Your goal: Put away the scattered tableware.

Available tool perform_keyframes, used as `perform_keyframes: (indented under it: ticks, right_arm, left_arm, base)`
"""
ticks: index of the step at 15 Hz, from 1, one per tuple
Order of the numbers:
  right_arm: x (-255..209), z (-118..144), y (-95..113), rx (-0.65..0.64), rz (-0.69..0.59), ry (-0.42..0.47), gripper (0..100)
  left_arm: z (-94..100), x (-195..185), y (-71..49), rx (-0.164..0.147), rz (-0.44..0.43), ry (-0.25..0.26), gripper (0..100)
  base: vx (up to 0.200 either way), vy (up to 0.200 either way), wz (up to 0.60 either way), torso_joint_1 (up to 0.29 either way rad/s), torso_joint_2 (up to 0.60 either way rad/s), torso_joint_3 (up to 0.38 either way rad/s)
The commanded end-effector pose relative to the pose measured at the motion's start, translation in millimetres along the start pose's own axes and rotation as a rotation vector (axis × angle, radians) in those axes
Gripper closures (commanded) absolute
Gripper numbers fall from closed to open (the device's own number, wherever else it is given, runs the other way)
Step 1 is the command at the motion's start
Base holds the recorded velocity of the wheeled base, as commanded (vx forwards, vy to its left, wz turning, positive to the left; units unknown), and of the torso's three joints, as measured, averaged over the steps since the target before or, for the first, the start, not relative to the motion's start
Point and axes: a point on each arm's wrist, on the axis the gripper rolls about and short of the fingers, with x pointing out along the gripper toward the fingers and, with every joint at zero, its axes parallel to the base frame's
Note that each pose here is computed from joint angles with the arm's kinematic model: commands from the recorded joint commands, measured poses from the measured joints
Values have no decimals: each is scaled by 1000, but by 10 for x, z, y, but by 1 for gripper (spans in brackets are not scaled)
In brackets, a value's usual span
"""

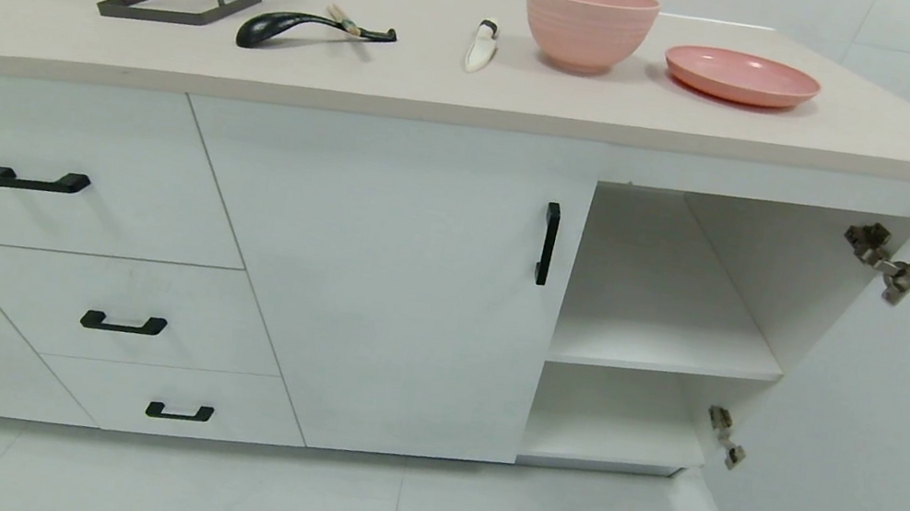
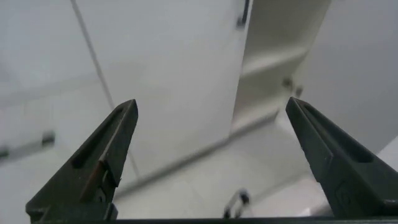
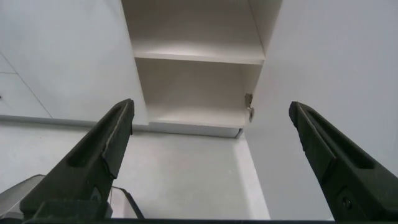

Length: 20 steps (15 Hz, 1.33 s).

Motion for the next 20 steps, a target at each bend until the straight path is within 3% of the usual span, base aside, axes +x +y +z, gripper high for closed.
perform_keyframes:
  ticks: [1, 3, 5, 7, 10, 12, 17, 20]
  right_arm:
    - [1, 2, 3, -7, 16, -1, 0]
    - [1, 2, 3, -4, 16, -1, 0]
    - [1, 1, -11, -6, -47, 3, 0]
    - [-5, -58, -35, 14, -169, 69, 0]
    - [-3, -54, -33, 57, -163, 59, 0]
    - [-3, -54, -32, 55, -158, 59, 0]
    - [-3, -54, -31, 56, -155, 58, 0]
    - [-3, -54, -32, 59, -157, 58, 0]
  left_arm:
    - [-291, -361, -148, 92, 152, -70, 0]
    - [-454, -370, -105, 121, 330, 96, 0]
    - [-461, -381, -78, 86, 460, 101, 0]
    - [-463, -384, -73, 35, 487, 92, 0]
    - [-463, -385, -71, -51, 503, 70, 0]
    - [-463, -385, -71, -30, 501, 75, 0]
    - [-461, -386, -69, -49, 509, 68, 0]
    - [-461, -386, -69, -51, 509, 68, 0]
  base:
    - [0, 0, 0, 0, 0, 0]
    - [0, 0, 0, 0, 0, 0]
    - [0, 0, 0, 0, 0, 0]
    - [0, 0, 0, 0, 0, 0]
    - [0, 0, 0, 0, 0, 0]
    - [0, 0, 0, 0, 0, 0]
    - [0, -160, 0, 3, 3, 2]
    - [0, 0, 0, 0, 0, 0]
